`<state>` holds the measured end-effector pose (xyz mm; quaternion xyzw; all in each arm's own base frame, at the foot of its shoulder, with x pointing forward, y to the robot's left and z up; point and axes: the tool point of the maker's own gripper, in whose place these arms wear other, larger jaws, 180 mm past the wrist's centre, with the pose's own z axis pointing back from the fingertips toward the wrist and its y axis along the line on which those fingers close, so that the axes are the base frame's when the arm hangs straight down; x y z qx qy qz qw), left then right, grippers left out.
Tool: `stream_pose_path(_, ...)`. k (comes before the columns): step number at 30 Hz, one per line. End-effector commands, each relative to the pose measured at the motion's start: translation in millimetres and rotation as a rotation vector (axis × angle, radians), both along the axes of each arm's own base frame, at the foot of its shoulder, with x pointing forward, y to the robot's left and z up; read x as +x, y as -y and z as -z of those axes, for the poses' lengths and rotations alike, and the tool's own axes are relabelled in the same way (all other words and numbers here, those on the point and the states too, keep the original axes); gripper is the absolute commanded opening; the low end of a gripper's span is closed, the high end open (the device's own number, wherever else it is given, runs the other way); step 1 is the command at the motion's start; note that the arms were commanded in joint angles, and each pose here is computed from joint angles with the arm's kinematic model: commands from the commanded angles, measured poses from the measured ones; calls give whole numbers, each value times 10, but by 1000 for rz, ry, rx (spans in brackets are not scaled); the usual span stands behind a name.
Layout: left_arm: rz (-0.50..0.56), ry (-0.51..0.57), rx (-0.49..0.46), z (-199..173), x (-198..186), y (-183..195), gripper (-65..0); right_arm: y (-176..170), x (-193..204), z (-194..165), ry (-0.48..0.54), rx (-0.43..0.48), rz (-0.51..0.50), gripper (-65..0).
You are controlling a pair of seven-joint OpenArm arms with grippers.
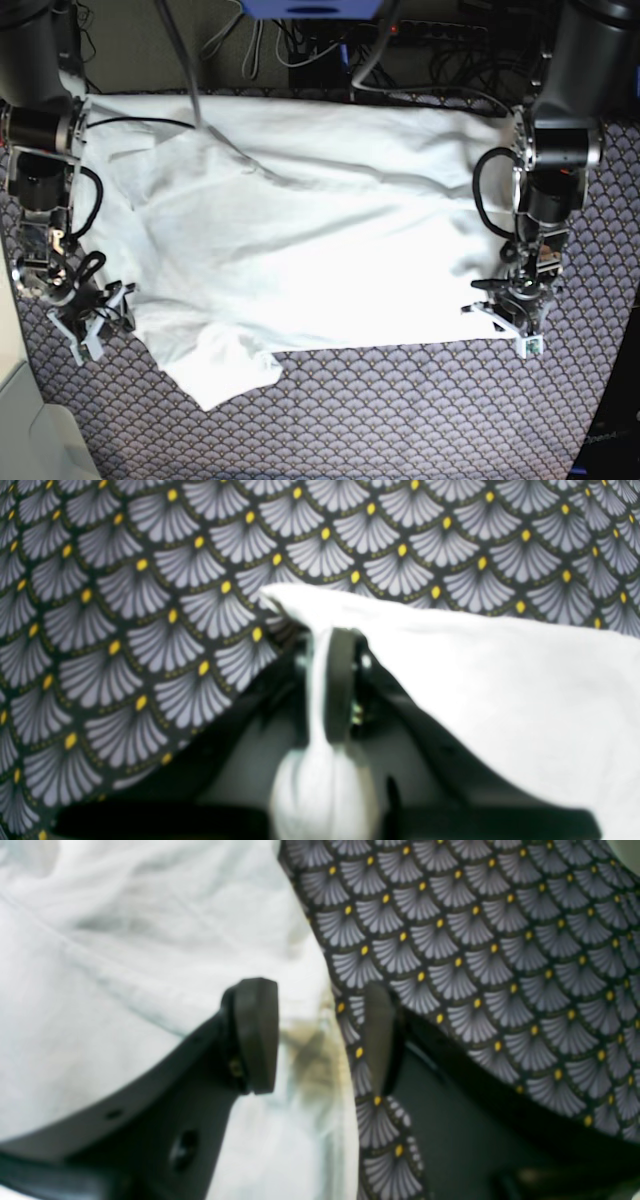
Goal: Fold the T-shirt properly
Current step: 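Grasp the hem-side corners with the left and right grippers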
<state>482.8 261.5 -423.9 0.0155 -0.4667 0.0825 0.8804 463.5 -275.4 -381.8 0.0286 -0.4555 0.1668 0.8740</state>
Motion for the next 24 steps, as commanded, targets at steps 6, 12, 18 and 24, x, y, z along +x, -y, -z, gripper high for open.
stream_pose_path(6,-1,13,7,-111,87,-28,-643,116,19,44,21,55,58,-362)
stream_pose_path(12,-12,9,20,-118,61,-135,-643,131,3,79,28,55,72,-362)
stream_pose_path(18,-12,-24,17,-74,27,-146,-643,113,12,76,29,58,70,-366)
stream_pose_path(24,-9,-27,14,-68,25,-133,-644,95,12,82,29,60,68,-496)
